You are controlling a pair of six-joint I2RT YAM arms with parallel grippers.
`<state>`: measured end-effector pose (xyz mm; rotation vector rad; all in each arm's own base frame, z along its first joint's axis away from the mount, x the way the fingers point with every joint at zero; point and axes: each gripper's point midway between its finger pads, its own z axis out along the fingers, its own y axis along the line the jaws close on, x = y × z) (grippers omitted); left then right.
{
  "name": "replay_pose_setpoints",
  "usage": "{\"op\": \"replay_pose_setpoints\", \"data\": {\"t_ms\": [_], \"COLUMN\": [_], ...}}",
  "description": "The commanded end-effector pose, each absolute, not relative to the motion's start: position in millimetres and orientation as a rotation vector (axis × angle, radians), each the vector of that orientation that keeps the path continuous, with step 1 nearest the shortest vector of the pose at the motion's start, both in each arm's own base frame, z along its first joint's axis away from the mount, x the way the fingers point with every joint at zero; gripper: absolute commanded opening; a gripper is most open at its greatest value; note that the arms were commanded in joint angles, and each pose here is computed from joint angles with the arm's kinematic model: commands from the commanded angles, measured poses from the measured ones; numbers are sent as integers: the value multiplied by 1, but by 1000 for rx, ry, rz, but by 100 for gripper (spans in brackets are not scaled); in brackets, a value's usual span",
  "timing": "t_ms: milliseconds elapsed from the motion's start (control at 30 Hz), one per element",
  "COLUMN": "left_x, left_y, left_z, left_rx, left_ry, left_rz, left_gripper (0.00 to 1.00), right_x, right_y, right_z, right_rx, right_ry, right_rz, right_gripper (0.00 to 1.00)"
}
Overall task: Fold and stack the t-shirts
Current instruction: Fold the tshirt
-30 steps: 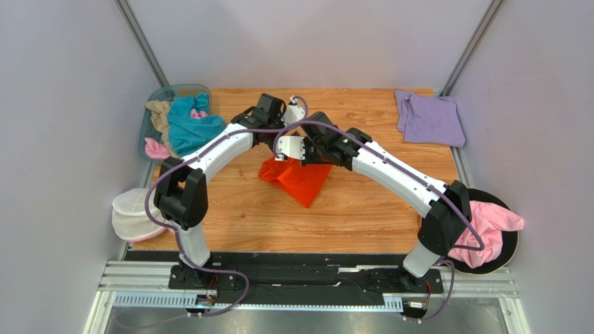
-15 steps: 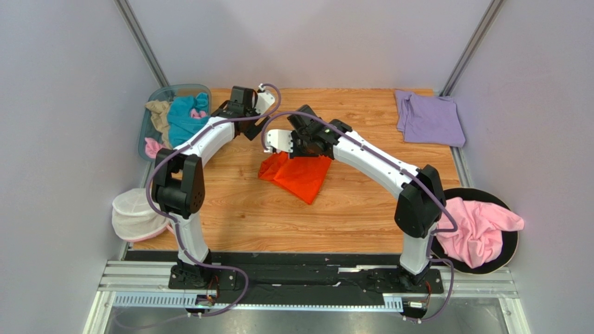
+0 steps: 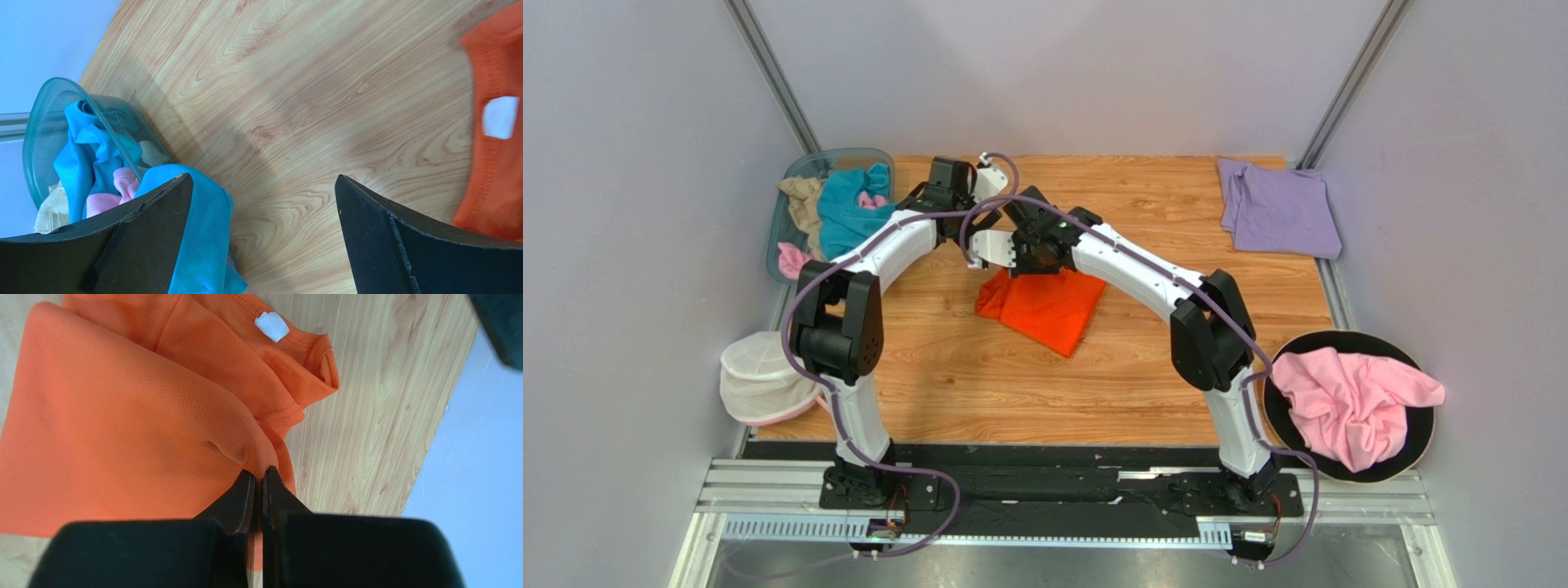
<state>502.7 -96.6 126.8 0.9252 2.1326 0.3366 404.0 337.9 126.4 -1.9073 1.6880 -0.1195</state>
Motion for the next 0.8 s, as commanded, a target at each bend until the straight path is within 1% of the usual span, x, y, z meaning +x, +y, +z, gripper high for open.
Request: {"op": "replay_pose_setpoints", "data": {"t_ms": [0,100,167,200,233,267,400,433,500,533,600,633,667,700,767], "left_x": [506,505,504,504,504,504,506,507,508,508,509,509,509,509,507], "left_y": [-101,-100,-98,-98,-98,-98,-96,-96,-95,-95,-94,-94,-93,-93,-92], "left_z": [131,129,127,127,127,125,125,126,127,129,133,135,138,140,143], "left_rx": [925,926,923,920,918,920,895,888,875,864,848,837,827,824,810], "left_ry": [2092,2087,2084,2082,2079,2082,2085,2083,2085,2081,2077,2078,2075,2074,2082], "left_rz": [318,329,339,340,341,340,349,351,358,357,366,364,367,368,362], "left_gripper": [95,95,95,94,94,94,94,94,94,94,94,94,94,94,94], "right_x": [430,441,448,449,451,455,465,466,469,467,471,471,473,473,478], "right_y": [359,362,361,361,361,363,363,362,359,356,353,352,347,347,343], "right_z": [134,117,105,101,100,99,98,99,104,106,115,122,123,125,133], "right_rx": [-1855,-1841,-1835,-1832,-1822,-1804,-1764,-1753,-1735,-1724,-1681,-1662,-1643,-1634,-1593], "right_ry": [1616,1626,1638,1641,1642,1636,1638,1641,1640,1644,1639,1633,1638,1637,1633], "right_rz": [-116,-154,-170,-175,-178,-192,-240,-252,-277,-284,-315,-320,-346,-355,-395], "right_gripper": [0,0,14,23,47,53,64,71,73,78,82,87,97,100,100]}}
